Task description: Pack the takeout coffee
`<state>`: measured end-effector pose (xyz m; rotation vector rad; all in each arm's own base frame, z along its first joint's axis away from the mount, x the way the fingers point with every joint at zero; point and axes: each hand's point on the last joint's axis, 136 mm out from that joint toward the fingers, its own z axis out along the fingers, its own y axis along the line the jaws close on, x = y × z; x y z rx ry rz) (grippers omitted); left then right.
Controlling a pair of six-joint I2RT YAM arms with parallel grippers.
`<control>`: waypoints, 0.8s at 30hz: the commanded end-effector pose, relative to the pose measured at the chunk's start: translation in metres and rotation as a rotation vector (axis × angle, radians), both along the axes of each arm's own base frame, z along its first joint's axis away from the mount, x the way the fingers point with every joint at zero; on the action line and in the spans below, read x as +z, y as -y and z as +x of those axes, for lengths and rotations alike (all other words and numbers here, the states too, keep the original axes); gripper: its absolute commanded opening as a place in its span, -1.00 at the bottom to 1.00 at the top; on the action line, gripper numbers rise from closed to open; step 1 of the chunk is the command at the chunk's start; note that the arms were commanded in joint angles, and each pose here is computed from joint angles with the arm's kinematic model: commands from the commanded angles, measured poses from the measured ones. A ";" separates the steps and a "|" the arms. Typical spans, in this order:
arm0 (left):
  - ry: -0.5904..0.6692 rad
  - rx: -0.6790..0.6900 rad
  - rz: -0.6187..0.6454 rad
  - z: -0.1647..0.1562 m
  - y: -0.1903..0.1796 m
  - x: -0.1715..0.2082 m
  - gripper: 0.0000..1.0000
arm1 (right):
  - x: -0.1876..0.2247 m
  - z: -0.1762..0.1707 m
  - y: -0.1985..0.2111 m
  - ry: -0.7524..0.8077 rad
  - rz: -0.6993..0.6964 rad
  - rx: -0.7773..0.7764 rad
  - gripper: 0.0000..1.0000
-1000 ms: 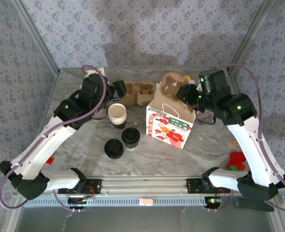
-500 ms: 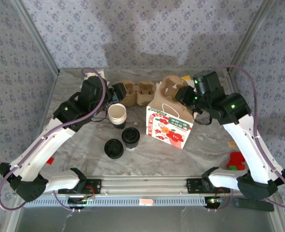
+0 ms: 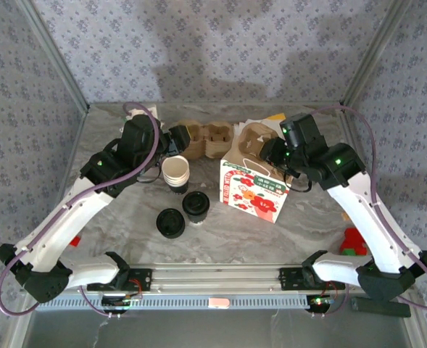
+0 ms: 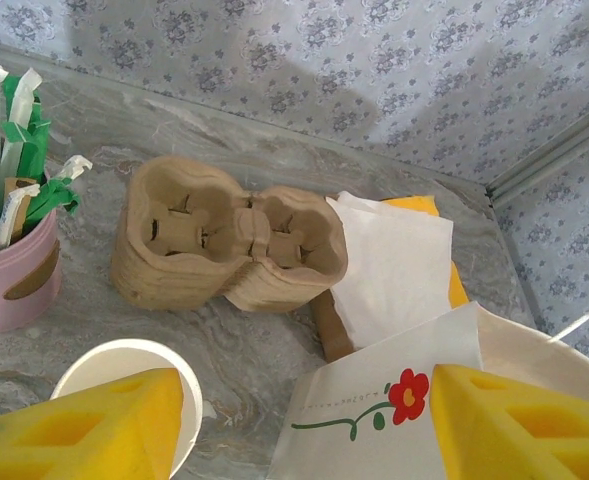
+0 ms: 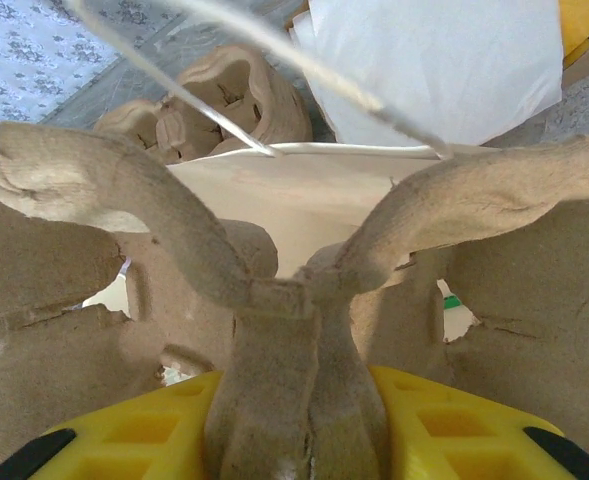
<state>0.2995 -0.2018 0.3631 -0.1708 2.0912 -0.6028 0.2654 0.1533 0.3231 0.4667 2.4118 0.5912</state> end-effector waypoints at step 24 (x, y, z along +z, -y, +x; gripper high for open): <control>0.024 0.013 -0.031 -0.006 -0.008 0.008 0.34 | -0.023 -0.006 -0.003 -0.053 -0.221 0.087 -0.27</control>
